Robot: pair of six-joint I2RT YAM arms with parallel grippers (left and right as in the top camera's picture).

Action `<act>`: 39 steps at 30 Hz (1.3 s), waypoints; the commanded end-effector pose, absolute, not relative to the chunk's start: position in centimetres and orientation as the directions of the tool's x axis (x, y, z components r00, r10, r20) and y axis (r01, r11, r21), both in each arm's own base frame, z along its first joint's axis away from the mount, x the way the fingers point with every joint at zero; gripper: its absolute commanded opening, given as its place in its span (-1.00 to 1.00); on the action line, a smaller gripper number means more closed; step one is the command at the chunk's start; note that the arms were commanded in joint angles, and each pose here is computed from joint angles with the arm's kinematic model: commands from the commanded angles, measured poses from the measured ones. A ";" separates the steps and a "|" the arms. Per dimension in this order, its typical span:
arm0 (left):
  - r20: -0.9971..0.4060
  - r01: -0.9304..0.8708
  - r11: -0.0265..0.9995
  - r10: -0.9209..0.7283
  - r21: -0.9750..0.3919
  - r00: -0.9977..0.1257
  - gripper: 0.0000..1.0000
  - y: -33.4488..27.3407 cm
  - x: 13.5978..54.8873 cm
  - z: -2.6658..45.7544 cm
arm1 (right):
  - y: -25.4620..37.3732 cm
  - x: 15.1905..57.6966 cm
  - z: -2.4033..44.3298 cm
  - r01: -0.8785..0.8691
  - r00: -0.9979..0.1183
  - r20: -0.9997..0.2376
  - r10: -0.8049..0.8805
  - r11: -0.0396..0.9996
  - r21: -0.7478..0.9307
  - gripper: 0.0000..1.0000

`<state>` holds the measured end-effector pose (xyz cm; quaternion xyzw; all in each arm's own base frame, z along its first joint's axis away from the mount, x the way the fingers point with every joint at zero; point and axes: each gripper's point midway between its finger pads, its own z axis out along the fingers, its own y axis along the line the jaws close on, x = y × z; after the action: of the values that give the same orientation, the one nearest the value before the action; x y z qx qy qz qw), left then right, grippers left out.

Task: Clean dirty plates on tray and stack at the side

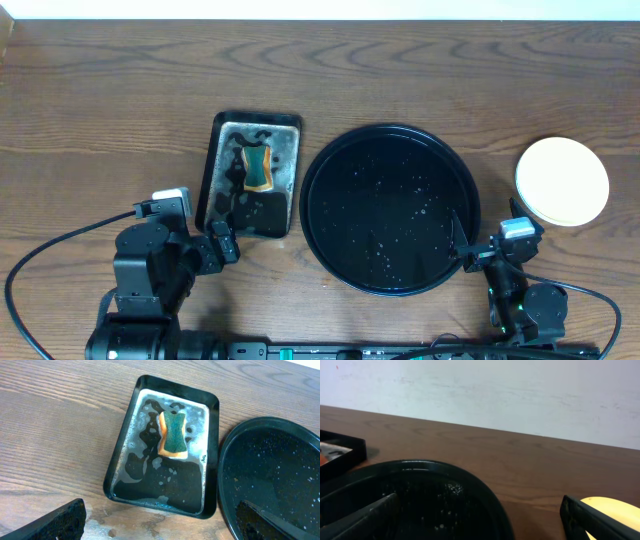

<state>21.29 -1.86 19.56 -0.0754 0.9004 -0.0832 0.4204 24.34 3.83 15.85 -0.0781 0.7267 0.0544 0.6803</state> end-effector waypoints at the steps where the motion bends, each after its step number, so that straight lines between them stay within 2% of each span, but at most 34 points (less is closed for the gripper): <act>1: -0.747 -0.055 0.977 -0.195 -0.208 -0.636 0.93 -1.9 21.3 19.6 | 4.0 24.3 15.8 -0.193 -0.062 -0.997 -0.041 0.981 -0.028 0.98; 18: -0.736 -0.059 0.977 -0.194 -0.206 -0.648 0.93 -1.9 20.7 19.2 | 4.0 24.3 15.8 -0.193 -0.062 -0.997 -0.041 0.981 -0.028 0.98; 23: -0.759 -0.057 0.977 -0.196 -0.206 -0.621 0.93 -1.7 20.3 18.6 | 4.0 24.3 15.8 -0.193 -0.062 -0.997 -0.041 0.981 -0.028 0.99; 29: -0.822 -0.066 0.974 -0.218 -0.216 -0.526 0.93 -1.0 20.9 16.3 | 4.0 24.3 15.8 -0.193 -0.062 -0.997 -0.041 0.981 -0.028 0.99; 39: -0.948 0.008 0.974 -0.219 -0.227 -0.233 0.93 -1.1 23.3 15.1 | 4.0 24.3 15.8 -0.193 -0.062 -0.997 -0.041 0.981 -0.028 0.98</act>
<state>22.98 -1.04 15.11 -0.0735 0.8037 -0.0894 0.5836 24.35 3.78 15.85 -0.0770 0.7268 0.0533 0.6804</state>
